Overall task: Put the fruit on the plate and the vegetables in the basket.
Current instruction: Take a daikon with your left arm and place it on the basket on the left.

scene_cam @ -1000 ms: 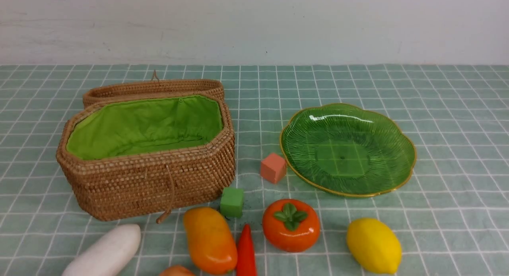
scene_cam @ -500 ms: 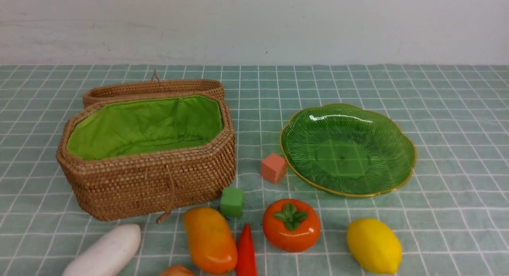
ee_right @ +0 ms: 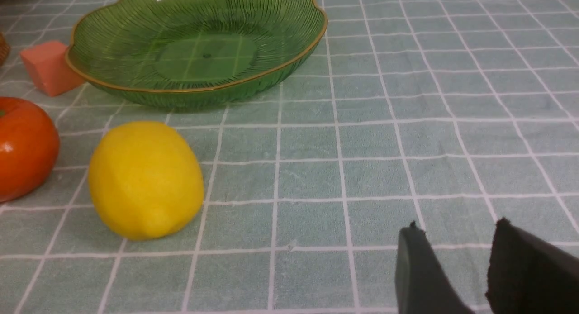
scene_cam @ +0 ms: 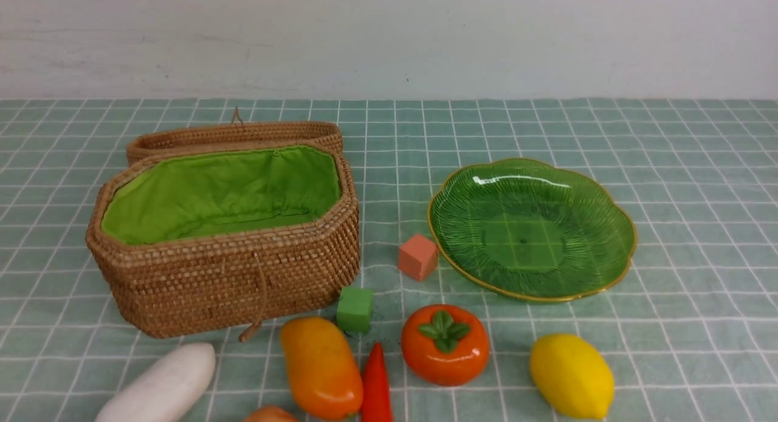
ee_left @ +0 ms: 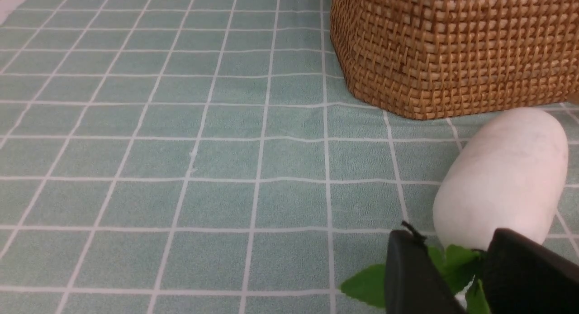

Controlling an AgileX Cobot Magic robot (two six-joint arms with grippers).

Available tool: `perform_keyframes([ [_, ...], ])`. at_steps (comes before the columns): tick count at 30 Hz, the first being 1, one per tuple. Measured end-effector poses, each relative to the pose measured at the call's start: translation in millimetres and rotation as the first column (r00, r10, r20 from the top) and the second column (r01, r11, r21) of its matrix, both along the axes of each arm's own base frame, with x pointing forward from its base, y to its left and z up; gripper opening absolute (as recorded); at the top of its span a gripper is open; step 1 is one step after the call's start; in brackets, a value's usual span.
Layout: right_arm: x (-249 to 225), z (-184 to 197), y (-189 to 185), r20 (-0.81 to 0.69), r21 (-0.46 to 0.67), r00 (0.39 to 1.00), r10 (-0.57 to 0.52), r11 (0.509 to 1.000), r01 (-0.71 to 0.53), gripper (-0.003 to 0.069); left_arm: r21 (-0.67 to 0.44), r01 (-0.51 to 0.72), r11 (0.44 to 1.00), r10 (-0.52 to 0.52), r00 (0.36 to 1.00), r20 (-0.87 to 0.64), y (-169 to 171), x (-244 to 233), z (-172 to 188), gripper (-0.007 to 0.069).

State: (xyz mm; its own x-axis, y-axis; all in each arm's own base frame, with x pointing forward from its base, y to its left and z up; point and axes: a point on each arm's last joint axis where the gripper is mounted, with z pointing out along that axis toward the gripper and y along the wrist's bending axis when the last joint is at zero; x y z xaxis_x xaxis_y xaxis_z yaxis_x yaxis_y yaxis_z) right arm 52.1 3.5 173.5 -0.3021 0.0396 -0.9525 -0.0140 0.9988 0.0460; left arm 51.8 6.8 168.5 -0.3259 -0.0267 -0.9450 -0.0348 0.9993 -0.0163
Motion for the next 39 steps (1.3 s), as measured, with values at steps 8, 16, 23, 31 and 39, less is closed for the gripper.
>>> perform_keyframes([
  [8, 0, 0, 0, 0.000, 0.000, 1.000, 0.000, 1.000, 0.000, 0.0240, 0.000, 0.000, 1.000, 0.000, 1.000, 0.000, 0, 0, 0, 0.0239],
  [16, 0, 0, -1, -0.001, -0.027, 1.000, -0.002, 1.000, 0.002, 0.0240, 0.001, 0.000, 1.000, 0.000, 1.000, 0.000, 0, 0, 0, 0.0239],
  [23, 0, 0, -1, -0.001, -0.032, 1.000, -0.003, 0.999, 0.003, 0.0240, 0.093, 0.021, 0.995, -0.029, 0.996, 0.083, 0, 2, 7, 0.0239],
  [31, 0, 0, -1, -0.001, -0.034, 1.000, -0.003, 0.999, 0.003, 0.0240, 0.047, 0.222, 0.974, -0.213, 0.823, 0.526, -21, 1, 49, 0.0239],
  [39, 0, 0, -1, -0.001, -0.034, 1.000, -0.003, 0.999, 0.003, 0.0240, -0.006, 0.286, 0.958, -0.199, 0.679, 0.706, -22, -15, 106, 0.0239],
])
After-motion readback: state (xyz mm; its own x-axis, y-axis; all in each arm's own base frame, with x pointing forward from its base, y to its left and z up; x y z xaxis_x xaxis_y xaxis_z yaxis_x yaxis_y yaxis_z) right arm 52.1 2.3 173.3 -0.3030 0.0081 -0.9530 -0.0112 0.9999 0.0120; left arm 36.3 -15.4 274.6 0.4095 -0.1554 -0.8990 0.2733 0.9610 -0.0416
